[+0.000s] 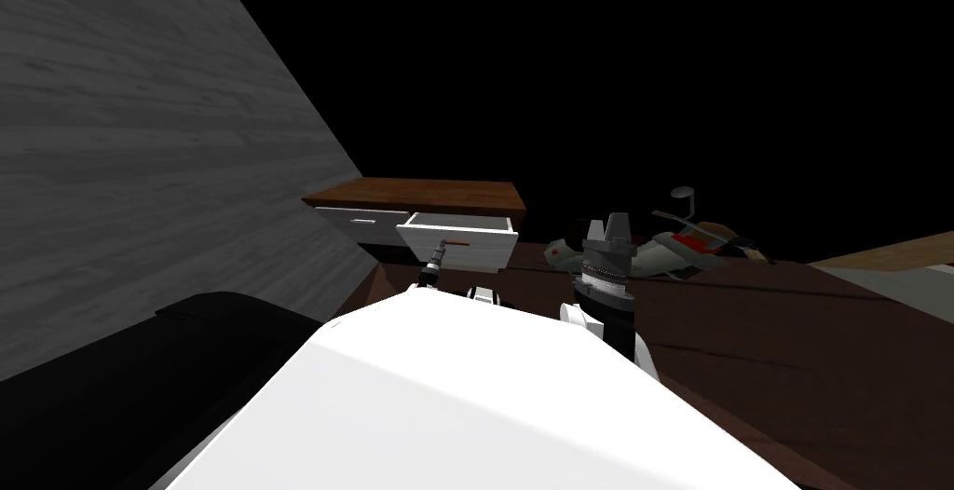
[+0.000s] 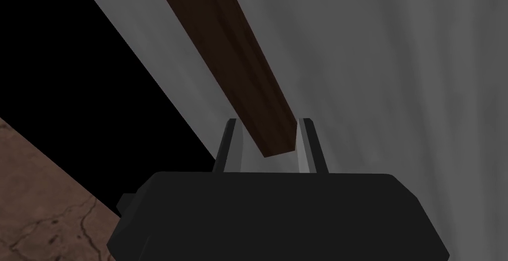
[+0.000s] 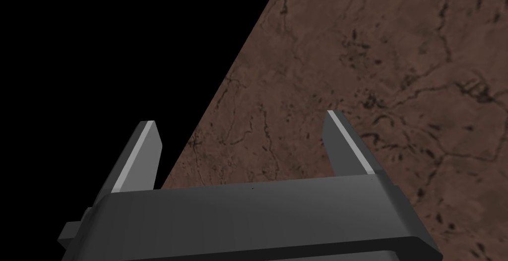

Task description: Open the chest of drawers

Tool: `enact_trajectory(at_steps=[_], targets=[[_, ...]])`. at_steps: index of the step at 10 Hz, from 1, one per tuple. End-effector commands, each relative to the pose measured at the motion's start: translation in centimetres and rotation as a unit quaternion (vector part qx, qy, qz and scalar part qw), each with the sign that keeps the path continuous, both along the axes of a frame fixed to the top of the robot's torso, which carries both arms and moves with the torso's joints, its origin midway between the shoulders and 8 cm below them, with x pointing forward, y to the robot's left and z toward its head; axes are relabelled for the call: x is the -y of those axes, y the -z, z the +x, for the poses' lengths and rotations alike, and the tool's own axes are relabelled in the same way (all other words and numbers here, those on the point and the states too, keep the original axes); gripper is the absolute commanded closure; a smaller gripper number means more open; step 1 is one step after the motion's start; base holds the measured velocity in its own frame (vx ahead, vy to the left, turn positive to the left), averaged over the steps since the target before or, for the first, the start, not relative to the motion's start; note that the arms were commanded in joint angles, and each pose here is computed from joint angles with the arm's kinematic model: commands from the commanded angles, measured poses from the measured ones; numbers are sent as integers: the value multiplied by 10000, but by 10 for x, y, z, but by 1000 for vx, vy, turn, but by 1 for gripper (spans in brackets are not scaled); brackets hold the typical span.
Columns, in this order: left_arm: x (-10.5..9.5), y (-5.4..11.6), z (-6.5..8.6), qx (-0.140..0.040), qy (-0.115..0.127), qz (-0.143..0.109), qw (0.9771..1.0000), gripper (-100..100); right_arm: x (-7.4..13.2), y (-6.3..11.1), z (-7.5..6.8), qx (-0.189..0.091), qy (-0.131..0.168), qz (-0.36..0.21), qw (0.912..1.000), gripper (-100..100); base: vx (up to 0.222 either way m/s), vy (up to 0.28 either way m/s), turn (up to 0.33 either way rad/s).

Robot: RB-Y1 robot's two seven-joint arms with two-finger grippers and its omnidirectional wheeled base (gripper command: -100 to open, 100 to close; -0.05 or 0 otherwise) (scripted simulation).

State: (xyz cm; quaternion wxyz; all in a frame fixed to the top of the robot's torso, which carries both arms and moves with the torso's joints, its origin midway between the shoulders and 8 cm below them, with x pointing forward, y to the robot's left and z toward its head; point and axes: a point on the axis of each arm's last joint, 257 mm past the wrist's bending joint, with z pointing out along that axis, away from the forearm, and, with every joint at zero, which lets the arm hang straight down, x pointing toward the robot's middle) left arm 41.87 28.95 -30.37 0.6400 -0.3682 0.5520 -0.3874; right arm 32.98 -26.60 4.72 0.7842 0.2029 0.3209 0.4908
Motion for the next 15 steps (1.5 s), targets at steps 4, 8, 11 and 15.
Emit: enact_trajectory(at_steps=[4,8,11,15], targets=[[-4,-16,14,-62,-16,1,10000,-100,0,0,0,-1,1,-1,10000,0,-66,-12,-10],[-9,-38,29,-62,-38,9,10000,-100,0,0,0,-1,1,-1,10000,0,-37,-10,-11],[-11,-42,33,-105,-52,5,9999,-100,0,0,0,-2,1,-1,10000,0,-38,-12,-9],[-12,-39,33,-157,-65,-3,9999,0,0,0,0,-2,1,-1,10000,0,0,0,0]])
